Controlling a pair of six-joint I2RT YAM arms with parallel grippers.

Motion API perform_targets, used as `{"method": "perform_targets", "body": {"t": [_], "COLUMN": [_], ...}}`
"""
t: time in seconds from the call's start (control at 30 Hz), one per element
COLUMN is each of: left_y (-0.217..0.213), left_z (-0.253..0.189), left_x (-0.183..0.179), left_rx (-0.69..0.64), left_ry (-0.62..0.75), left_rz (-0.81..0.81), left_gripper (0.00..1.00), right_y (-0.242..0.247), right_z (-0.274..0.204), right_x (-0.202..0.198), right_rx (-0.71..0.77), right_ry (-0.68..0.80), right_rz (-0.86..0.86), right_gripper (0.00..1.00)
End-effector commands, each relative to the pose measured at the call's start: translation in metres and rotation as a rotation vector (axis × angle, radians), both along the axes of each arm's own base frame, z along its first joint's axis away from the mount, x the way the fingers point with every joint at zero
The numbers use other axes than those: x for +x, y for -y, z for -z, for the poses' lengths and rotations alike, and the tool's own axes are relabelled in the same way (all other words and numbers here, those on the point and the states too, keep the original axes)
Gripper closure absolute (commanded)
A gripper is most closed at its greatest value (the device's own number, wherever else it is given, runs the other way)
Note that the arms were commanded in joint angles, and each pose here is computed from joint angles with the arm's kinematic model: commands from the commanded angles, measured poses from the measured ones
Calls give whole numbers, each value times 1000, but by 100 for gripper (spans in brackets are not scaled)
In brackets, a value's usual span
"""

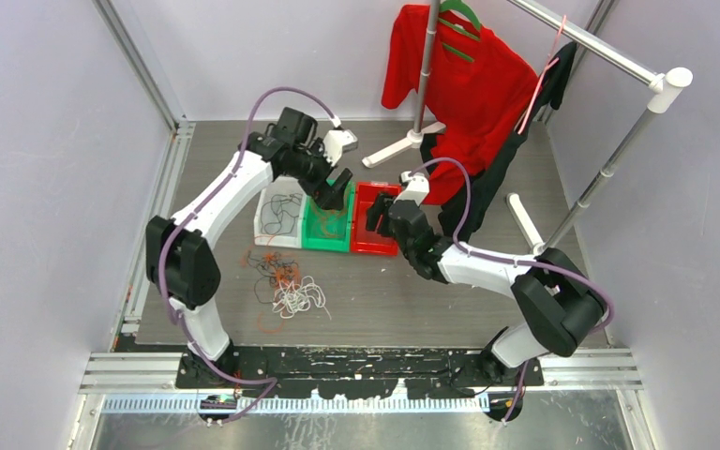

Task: Untangle the cables
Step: Place the cable in the bin.

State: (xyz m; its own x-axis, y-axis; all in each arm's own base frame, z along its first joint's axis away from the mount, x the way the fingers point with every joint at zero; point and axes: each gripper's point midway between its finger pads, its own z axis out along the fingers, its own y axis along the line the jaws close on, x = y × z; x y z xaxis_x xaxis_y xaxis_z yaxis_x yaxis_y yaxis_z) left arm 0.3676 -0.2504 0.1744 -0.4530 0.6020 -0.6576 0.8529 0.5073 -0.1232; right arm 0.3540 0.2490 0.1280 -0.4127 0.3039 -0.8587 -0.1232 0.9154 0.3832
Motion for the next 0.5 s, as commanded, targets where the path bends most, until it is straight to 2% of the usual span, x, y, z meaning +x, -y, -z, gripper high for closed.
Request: {"method": "perform_targets", "body": {"t": [0.0, 0.13, 0.27, 0.47], "left_y": [-12, -37, -90, -168], "left_z": [-52, -67, -61, -29], "left_x": [-3, 4, 3, -2], "left_rx": [-53, -48, -16, 27], "left_ry": [86, 85, 44, 24], "left_rz": [-18, -96, -216, -418], "left_gripper": [13, 15, 17, 34], "right_y": [-5, -10, -29, -54], "right_z": [-19, -28, -39, -34], "right_x": [8, 18, 36, 61], "right_rx": [29, 31, 19, -47], "right_ry": [33, 54, 86, 91], "right_rz": [17, 31, -1, -44], "right_gripper": [35, 35, 32, 34]}}
